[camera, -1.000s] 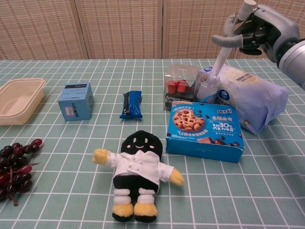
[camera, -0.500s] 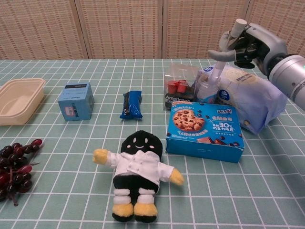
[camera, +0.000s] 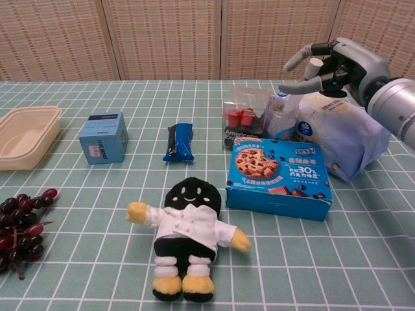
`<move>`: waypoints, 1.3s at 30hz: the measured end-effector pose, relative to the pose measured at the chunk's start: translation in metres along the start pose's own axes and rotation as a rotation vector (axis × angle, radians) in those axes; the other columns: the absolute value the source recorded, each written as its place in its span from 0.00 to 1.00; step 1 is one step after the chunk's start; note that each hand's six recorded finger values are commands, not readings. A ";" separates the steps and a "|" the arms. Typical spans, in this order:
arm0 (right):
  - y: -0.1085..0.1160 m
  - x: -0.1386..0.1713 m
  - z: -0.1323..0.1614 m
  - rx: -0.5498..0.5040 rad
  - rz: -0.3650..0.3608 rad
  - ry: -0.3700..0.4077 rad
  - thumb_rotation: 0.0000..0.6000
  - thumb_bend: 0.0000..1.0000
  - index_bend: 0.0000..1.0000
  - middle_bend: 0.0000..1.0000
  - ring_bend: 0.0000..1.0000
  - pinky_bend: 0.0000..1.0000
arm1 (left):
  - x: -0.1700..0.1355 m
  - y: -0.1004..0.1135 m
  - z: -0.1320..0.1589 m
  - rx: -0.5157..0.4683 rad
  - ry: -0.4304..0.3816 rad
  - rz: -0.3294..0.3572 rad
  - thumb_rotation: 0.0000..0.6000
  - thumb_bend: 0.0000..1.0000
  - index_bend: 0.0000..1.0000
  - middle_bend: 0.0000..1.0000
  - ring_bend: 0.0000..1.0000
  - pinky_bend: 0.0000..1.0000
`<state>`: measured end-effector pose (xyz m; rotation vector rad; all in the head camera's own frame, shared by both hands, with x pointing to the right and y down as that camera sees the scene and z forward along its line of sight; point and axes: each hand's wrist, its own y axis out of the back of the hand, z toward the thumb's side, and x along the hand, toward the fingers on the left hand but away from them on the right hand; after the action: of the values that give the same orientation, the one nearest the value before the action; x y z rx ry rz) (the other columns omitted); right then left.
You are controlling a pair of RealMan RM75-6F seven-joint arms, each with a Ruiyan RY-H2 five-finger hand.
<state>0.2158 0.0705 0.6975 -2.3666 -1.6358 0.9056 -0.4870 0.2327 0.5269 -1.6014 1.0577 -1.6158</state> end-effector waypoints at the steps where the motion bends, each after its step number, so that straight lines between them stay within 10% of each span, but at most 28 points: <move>1: 0.001 0.000 0.000 0.003 0.000 0.002 1.00 0.00 0.40 1.00 1.00 1.00 | 0.000 0.000 0.000 0.001 0.000 0.000 1.00 0.19 0.46 0.44 0.34 0.44; 17: 0.055 0.040 0.024 0.189 0.029 0.059 1.00 0.00 0.30 1.00 1.00 1.00 | 0.001 -0.003 0.000 0.016 0.004 -0.012 1.00 0.19 0.46 0.44 0.34 0.44; 28: 0.123 0.116 0.023 0.556 0.007 -0.009 1.00 0.00 0.34 0.71 0.77 0.99 | 0.003 -0.009 0.008 0.026 -0.025 -0.006 1.00 0.19 0.34 0.44 0.34 0.44; 39: 0.180 0.200 0.004 0.704 -0.097 -0.117 1.00 0.00 0.44 0.52 0.49 0.48 | 0.007 -0.022 0.017 0.051 -0.060 -0.002 1.00 0.19 0.37 0.42 0.34 0.44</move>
<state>0.4064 0.1734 0.5381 -1.7639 -1.1716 1.3425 -0.4680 0.2353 0.5481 -1.6071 0.9770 -1.5739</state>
